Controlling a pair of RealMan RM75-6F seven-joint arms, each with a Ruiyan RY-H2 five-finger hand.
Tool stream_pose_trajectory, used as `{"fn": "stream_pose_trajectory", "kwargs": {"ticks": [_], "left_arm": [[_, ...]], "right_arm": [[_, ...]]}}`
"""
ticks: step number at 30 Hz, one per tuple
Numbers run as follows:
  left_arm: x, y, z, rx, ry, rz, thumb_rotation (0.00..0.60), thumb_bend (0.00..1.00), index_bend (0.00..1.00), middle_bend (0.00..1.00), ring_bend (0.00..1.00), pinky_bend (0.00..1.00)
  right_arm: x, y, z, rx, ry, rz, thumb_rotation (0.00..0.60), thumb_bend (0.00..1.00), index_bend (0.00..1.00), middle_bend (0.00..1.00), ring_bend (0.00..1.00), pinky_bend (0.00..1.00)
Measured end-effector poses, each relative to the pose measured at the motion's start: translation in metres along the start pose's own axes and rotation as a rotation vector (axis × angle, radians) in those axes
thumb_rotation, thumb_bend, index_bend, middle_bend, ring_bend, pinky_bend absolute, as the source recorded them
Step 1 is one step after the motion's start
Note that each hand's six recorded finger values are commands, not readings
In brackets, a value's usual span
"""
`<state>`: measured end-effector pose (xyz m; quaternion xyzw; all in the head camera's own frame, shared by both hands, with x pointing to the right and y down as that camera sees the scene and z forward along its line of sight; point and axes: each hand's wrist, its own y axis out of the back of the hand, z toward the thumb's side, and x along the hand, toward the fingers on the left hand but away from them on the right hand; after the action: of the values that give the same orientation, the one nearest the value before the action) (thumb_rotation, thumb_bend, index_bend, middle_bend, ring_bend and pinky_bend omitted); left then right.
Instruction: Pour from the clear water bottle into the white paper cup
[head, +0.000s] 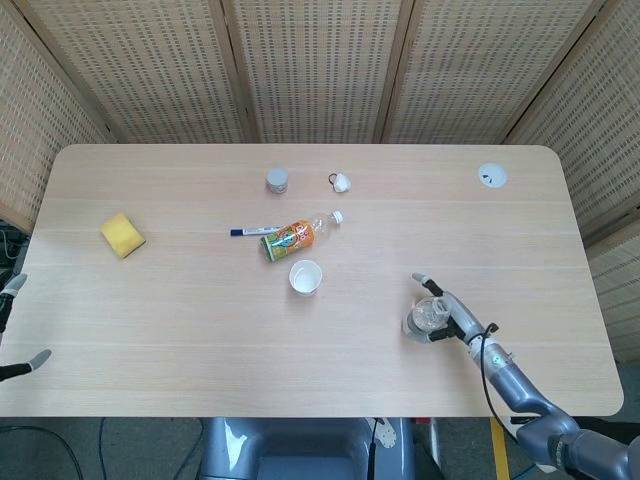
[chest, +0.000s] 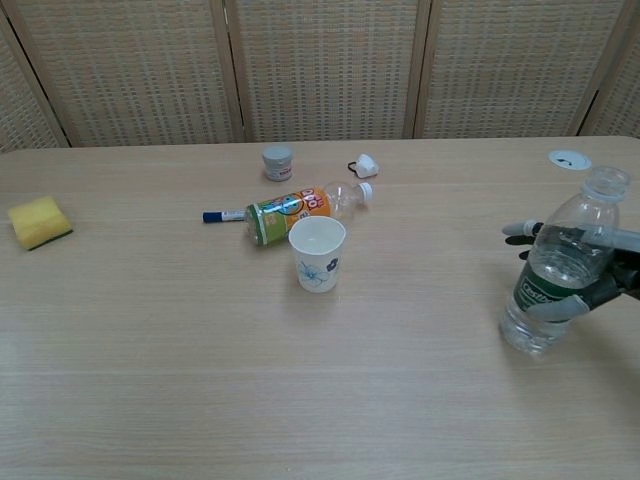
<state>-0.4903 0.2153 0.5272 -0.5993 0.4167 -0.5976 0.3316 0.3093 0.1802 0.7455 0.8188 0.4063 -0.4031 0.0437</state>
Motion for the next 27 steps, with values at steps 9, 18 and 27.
{"fn": "stream_pose_trajectory", "kwargs": {"ticks": [9, 18, 27], "left_arm": [[0.001, 0.0, 0.0, -0.003, 0.003, -0.003, 0.6, 0.04, 0.0, 0.0, 0.0, 0.0], [0.002, 0.001, -0.002, -0.013, 0.005, -0.004, 0.6, 0.04, 0.0, 0.0, 0.0, 0.0], [0.001, 0.003, -0.002, -0.023, 0.002, -0.003, 0.6, 0.04, 0.0, 0.0, 0.0, 0.0]], "right_arm": [[-0.009, -0.003, 0.001, -0.045, 0.018, -0.072, 0.6, 0.48, 0.52, 0.53, 0.45, 0.49], [-0.008, 0.008, 0.022, 0.014, 0.099, -0.166, 0.6, 0.6, 0.55, 0.57, 0.55, 0.63], [-0.017, 0.022, 0.053, 0.239, 0.106, -0.212, 0.6, 0.61, 0.58, 0.63, 0.58, 0.63]]}}
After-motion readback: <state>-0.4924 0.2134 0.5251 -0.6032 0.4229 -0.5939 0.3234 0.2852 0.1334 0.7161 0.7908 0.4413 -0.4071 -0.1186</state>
